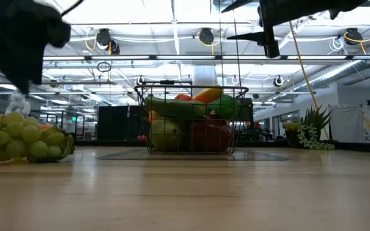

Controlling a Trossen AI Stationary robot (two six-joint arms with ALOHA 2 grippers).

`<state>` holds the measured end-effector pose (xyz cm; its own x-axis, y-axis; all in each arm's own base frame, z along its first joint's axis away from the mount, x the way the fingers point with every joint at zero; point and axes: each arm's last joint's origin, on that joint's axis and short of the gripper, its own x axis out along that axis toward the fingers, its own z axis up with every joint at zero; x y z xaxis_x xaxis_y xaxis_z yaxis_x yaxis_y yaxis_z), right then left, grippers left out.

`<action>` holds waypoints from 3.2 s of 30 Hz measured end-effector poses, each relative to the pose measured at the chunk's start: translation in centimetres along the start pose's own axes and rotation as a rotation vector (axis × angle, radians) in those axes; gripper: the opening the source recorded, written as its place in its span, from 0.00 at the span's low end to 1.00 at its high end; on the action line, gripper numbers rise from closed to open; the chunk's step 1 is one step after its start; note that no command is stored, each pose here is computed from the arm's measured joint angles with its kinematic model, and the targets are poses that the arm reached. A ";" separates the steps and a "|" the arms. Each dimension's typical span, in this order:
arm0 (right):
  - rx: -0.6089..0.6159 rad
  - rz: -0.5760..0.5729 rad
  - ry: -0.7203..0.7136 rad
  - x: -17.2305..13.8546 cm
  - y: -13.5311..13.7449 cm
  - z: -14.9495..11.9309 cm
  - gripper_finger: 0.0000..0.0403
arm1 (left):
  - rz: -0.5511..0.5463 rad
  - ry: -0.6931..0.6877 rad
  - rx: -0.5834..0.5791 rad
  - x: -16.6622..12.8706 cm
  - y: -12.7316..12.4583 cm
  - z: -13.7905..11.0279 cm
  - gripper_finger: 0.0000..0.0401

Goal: Build produce basket
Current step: Put the orange tangerine into the gold wire basket

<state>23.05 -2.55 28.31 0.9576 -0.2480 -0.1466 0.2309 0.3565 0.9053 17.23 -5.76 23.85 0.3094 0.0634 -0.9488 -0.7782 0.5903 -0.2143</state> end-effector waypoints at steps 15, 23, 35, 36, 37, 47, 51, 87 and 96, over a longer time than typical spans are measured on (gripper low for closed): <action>-0.161 0.040 0.040 -0.3 0.6 -0.8 0.63 | 0.220 0.187 -0.255 4.9 5.3 0.8 0.72; -0.242 0.110 0.160 0.0 -0.1 0.8 0.63 | 0.260 0.125 -0.254 6.6 6.7 0.6 0.67; -0.241 0.190 0.285 -0.1 -1.5 3.9 0.63 | 0.248 0.097 -0.304 8.6 8.2 0.5 0.48; -0.245 0.195 0.290 -0.1 -1.6 4.1 0.63 | 0.246 0.094 -0.308 8.8 8.3 0.4 0.46; -0.244 0.200 0.297 -0.2 -1.7 4.4 0.63 | 0.244 0.092 -0.310 8.9 8.4 0.4 0.44; -0.231 0.200 0.289 -0.4 -2.4 6.0 0.63 | 0.198 0.072 -0.259 9.4 8.4 0.7 0.06; -0.213 0.192 0.280 -0.5 -2.5 6.1 0.63 | 0.174 0.078 -0.225 9.1 8.0 1.0 0.03; -0.077 0.186 -0.043 -2.5 3.6 -3.0 0.63 | -0.021 -0.456 1.248 -10.1 -2.4 7.6 0.01; -0.092 0.152 -0.102 -3.4 4.2 -4.8 0.63 | 0.071 -0.497 1.534 -10.3 -3.1 6.3 0.02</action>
<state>21.55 4.15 30.69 0.9612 -0.2737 0.0347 0.1041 0.4762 0.8731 19.93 -3.15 35.80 0.6738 0.1850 -0.7154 0.3597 0.7636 0.5363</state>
